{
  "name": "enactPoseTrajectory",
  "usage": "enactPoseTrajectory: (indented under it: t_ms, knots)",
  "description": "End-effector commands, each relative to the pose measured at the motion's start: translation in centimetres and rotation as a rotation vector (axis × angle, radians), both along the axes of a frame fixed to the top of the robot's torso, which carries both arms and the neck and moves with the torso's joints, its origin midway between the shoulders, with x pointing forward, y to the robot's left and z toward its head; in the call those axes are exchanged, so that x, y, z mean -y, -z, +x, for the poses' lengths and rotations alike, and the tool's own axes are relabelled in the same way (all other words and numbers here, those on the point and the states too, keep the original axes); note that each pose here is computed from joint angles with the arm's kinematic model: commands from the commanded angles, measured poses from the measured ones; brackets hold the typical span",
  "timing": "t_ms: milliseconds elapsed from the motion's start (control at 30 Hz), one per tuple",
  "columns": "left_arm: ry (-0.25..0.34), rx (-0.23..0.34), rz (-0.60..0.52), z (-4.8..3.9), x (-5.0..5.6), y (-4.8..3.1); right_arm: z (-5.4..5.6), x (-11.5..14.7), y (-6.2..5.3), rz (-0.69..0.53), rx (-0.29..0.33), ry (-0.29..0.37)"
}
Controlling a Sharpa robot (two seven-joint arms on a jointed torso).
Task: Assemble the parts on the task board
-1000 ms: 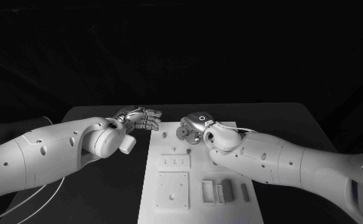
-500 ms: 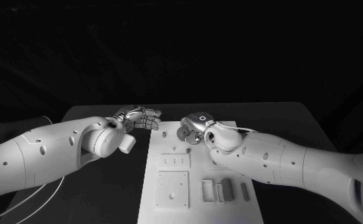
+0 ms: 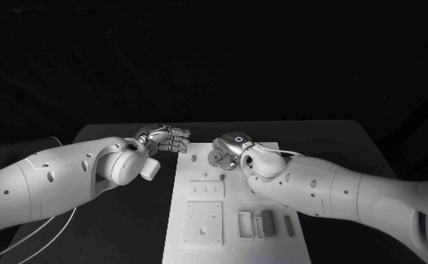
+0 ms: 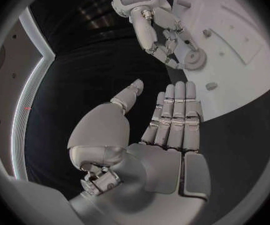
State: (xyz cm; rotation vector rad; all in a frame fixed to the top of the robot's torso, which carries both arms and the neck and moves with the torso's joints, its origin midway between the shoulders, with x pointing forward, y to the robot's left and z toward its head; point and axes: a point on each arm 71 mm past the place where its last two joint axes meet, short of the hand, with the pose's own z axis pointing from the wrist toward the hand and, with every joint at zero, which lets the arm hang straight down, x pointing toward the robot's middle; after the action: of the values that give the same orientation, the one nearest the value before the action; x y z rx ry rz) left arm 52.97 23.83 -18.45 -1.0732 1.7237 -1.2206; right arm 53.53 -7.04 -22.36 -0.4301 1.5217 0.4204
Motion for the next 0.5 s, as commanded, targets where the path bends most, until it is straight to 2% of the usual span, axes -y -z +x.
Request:
enactPoseTrajectory:
  t_ms: [33,500]
  knots:
    - [0.015,0.005,-0.005,-0.03,0.23,-0.13,0.02,-0.04,-0.05,0.002,0.005,-0.003]
    - [0.014,0.005,-0.005,-0.06,0.16,-0.13,0.4,0.3,-0.09,-0.004,0.018,0.009]
